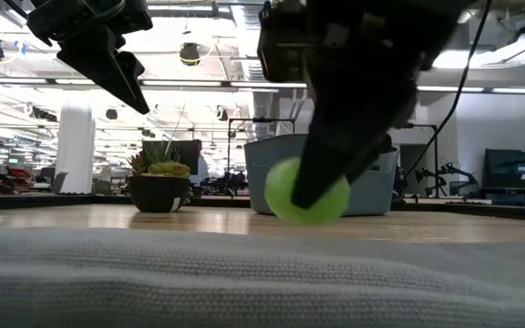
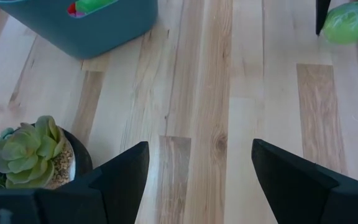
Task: Pick and placing Produce into tupperware
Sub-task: Put the cabbage into the bin
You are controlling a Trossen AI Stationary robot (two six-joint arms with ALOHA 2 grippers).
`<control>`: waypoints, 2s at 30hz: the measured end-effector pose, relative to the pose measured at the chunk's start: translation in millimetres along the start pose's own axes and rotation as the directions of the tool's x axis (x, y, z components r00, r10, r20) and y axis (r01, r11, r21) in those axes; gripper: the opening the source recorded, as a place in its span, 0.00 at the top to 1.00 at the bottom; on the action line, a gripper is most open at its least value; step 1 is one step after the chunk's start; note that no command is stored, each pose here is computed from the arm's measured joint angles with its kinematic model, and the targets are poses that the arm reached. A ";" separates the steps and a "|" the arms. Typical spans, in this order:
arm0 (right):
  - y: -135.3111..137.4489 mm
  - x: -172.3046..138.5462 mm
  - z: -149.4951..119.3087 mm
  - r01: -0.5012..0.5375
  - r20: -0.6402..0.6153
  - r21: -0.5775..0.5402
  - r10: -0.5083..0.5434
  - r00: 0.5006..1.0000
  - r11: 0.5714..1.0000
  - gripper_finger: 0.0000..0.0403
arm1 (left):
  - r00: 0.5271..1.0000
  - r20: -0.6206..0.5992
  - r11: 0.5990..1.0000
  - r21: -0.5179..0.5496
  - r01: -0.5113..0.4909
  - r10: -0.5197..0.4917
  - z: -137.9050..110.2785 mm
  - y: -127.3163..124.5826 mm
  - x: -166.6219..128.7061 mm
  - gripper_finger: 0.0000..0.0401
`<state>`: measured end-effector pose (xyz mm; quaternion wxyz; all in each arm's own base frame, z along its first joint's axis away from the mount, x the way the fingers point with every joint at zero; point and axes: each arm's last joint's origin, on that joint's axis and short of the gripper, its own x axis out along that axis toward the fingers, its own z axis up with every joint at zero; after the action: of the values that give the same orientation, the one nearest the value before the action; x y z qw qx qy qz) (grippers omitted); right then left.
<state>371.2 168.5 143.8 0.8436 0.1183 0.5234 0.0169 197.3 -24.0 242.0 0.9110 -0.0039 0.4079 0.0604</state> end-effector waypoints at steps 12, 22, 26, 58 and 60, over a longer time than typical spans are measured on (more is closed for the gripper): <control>-8.0 -27.5 14.3 0.112 0.137 0.113 -0.127 0.982 0.987 0.33 | 1.000 -0.007 1.000 0.015 -0.001 0.001 -0.7 0.1 0.0 0.32; -21.0 -71.6 24.8 0.241 0.247 0.228 -0.296 0.923 0.943 0.33 | 1.000 -0.026 0.998 0.066 -0.003 0.004 -2.5 0.4 0.0 0.32; -26.4 -95.8 25.9 0.292 0.287 0.277 -0.368 0.884 0.916 0.33 | 1.000 -0.026 0.996 0.089 -0.002 0.004 -2.5 0.4 0.0 0.32; -145.8 -224.9 10.8 0.533 0.112 0.652 -0.763 0.636 0.540 0.33 | 0.999 0.047 0.998 0.069 0.005 -0.008 4.7 -0.8 0.0 0.32; -156.2 -223.3 10.0 0.517 0.091 0.676 -0.756 0.648 0.525 0.33 | 0.999 0.047 0.998 0.069 0.005 -0.008 4.7 -0.8 -0.1 0.32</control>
<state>264.4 -19.1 310.5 0.7879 0.1727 0.3346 -0.4873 200.8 -24.5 245.1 0.9203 0.0276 0.3879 0.0435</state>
